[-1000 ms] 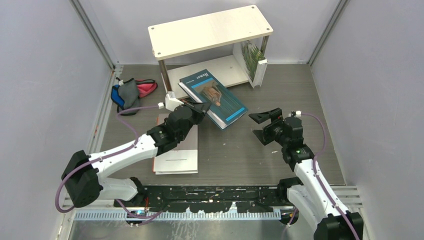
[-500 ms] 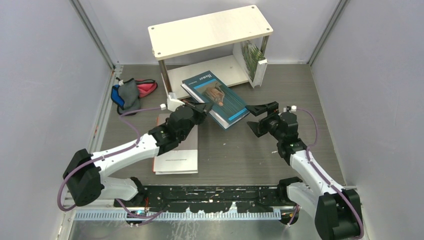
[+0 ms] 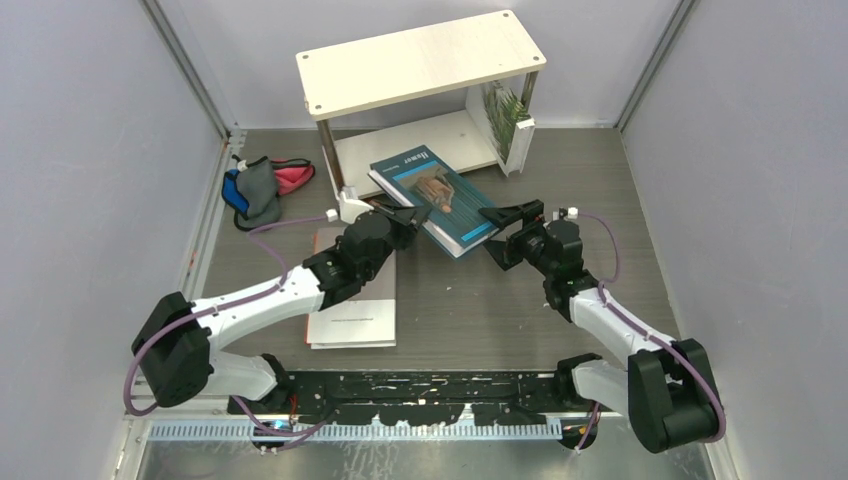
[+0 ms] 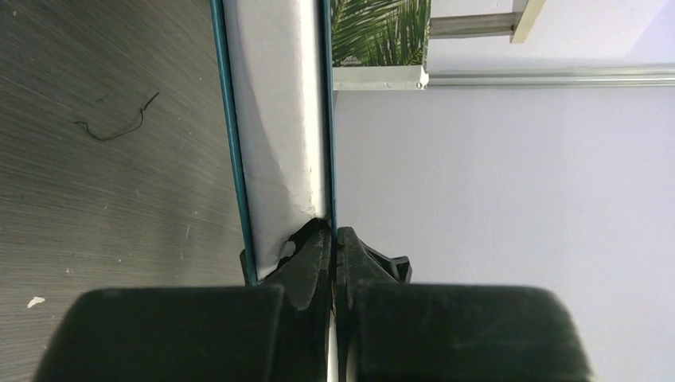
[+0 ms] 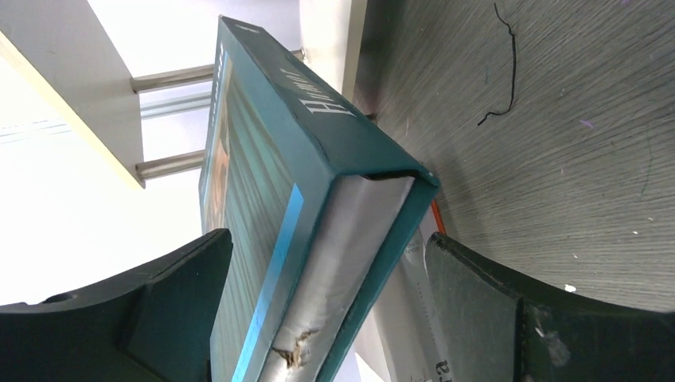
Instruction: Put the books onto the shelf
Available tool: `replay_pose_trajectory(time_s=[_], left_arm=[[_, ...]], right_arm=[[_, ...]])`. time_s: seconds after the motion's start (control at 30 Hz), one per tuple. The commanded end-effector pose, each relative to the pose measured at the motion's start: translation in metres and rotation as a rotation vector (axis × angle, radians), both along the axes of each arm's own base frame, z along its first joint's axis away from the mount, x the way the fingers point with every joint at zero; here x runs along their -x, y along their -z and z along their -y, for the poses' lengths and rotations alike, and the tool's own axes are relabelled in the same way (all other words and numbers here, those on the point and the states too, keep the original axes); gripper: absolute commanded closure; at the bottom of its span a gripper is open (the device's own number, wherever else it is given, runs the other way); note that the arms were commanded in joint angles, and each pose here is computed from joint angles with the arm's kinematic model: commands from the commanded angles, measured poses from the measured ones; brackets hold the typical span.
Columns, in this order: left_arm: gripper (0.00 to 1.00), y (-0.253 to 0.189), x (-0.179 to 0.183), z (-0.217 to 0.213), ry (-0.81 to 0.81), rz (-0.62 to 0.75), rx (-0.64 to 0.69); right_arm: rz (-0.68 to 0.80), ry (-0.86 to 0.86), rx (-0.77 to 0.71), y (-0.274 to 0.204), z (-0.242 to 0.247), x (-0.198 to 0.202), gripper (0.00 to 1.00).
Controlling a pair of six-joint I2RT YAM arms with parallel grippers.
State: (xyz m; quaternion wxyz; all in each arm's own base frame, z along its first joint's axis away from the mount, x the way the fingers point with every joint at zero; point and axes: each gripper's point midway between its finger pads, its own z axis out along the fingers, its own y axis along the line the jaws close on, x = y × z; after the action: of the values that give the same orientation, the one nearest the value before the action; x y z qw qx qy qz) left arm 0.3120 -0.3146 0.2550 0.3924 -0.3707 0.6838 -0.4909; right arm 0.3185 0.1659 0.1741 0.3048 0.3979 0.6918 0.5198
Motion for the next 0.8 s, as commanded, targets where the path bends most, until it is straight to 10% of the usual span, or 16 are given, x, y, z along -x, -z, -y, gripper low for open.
replay_pose_trajectory(time_s=[0.0,0.53,0.77], left_arm=[[1.00,-0.034,-0.005,0.007,0.008,0.071,0.121],[1.00,-0.009,-0.003,0.009,0.045,0.016,0.108],[1.00,-0.001,-0.006,0.010,0.070,0.001,0.080]], right_arm=[[0.118,-0.002,-0.047,-0.034,-0.007,-0.015,0.04],[0.176,-0.051,-0.100,-0.058,-0.021,-0.035,0.12],[0.161,-0.069,-0.089,-0.050,-0.023,-0.032,0.31]])
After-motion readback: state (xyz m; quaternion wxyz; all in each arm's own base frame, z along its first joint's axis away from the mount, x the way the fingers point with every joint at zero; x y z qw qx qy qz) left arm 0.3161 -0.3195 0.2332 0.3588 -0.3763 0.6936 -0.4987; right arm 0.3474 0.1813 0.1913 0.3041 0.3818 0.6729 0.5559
